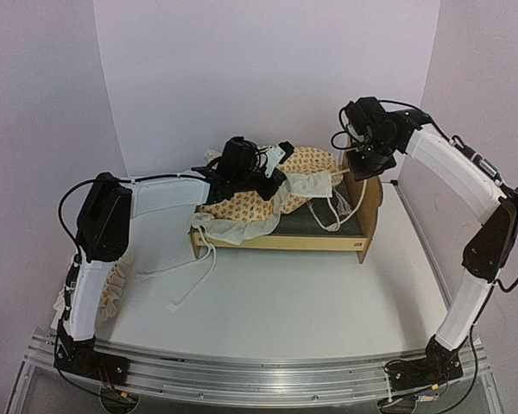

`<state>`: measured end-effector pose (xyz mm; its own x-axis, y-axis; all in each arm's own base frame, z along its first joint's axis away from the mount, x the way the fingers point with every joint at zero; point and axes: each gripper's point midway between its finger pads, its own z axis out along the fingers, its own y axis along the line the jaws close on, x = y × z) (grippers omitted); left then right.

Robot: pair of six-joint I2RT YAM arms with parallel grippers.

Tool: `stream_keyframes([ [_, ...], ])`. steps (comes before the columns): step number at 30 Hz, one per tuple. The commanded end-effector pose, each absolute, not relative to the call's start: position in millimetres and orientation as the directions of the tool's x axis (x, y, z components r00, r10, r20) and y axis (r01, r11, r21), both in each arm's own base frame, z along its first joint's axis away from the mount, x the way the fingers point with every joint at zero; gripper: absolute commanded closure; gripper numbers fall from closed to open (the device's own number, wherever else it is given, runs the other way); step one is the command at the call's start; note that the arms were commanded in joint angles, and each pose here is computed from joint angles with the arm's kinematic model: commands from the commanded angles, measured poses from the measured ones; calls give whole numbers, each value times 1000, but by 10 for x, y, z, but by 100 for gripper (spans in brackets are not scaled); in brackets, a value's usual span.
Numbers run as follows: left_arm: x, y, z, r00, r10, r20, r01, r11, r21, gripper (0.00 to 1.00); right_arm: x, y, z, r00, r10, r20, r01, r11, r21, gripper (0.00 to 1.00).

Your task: Set up the pet bed

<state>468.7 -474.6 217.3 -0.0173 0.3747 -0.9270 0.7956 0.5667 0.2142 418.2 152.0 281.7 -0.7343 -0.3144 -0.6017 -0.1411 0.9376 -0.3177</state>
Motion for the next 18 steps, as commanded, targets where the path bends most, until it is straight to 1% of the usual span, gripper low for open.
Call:
stream_keyframes([
  [1, 4639, -4661, 2730, 60, 311, -949, 779, 580, 240, 100, 4013, 1626, 3173, -664, -316, -678, -210, 949, -237, 100],
  [3, 4634, -4664, 2721, 60, 313, -948, 780, 578, 240, 100, 3906, 1931, 3085, -665, -316, -677, -345, 934, -98, 100],
  [5, 4639, -4654, 2695, 63, 325, -944, 778, 577, 251, 100, 3758, 2150, 2885, -709, -308, -635, -419, 907, 28, 100],
  [8, 4659, -4612, 2639, 66, 348, -935, 766, 583, 271, 100, 3627, 2163, 2660, -775, -264, -575, -387, 916, 102, 100],
  [10, 4638, -4601, 2632, 67, 349, -935, 771, 576, 270, 100, 3551, 2156, 2671, -792, -226, -567, -363, 921, 140, 100],
  [15, 4614, -4624, 2658, 76, 339, -938, 782, 563, 267, 100, 3393, 2295, 3150, -772, -136, -621, -385, 877, 287, 100],
  [18, 4617, -4629, 2649, 76, 342, -936, 782, 562, 269, 100, 3387, 2300, 3265, -761, -115, -639, -385, 872, 301, 100],
])
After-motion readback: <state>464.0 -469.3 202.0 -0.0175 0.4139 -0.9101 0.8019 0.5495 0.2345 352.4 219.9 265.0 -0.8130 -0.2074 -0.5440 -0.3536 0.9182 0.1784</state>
